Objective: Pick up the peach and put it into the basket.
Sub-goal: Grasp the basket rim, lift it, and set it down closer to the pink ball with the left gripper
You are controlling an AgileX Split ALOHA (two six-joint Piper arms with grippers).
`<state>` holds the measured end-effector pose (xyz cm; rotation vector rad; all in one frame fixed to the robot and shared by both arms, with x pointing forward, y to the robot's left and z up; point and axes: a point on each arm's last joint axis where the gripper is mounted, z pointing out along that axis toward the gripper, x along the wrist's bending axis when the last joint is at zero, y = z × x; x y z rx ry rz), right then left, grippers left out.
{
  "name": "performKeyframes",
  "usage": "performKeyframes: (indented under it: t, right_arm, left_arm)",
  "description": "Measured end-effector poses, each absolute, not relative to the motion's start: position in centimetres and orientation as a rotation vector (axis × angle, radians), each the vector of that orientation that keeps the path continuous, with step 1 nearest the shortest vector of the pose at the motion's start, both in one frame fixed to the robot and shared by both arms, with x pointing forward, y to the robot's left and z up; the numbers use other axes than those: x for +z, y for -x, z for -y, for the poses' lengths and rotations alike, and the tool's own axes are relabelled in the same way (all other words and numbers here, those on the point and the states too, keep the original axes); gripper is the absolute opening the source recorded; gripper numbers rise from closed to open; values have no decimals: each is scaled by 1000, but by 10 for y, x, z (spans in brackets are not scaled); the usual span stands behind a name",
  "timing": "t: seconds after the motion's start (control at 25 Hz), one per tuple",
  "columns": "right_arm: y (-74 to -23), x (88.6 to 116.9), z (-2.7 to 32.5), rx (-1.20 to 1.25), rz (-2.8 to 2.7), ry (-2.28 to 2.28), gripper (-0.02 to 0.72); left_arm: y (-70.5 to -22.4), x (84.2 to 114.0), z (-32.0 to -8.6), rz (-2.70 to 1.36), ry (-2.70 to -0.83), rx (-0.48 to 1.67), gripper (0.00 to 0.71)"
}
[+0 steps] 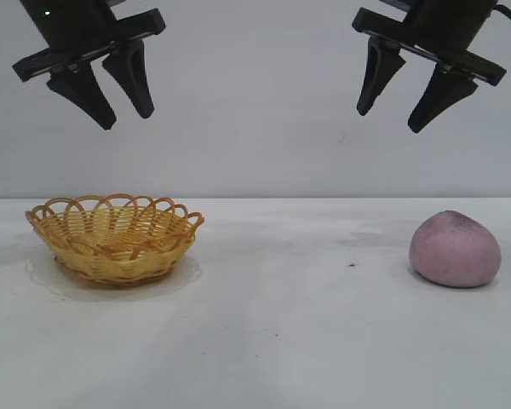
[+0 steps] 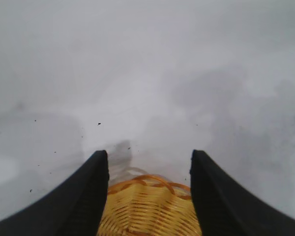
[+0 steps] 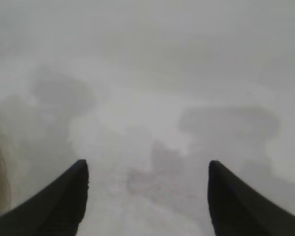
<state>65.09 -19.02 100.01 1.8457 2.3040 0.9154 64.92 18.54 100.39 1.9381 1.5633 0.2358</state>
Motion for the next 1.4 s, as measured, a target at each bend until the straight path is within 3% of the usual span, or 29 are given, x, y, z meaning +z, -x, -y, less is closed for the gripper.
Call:
performKeyframes:
  t: [0.48, 1.08, 1.4]
  right_arm:
    - [-651, 1000, 190, 913, -2308, -1846, 444]
    - [-650, 1000, 190, 909, -2316, -1849, 444]
    - [-650, 999, 190, 904, -2322, -1852, 444]
  left_arm:
    - [-648, 1003, -186, -1561, -1958, 232, 329]
    - [-631, 992, -196, -1394, -2396, 198, 329]
    - [-650, 973, -196, -1385, -2625, 22, 329]
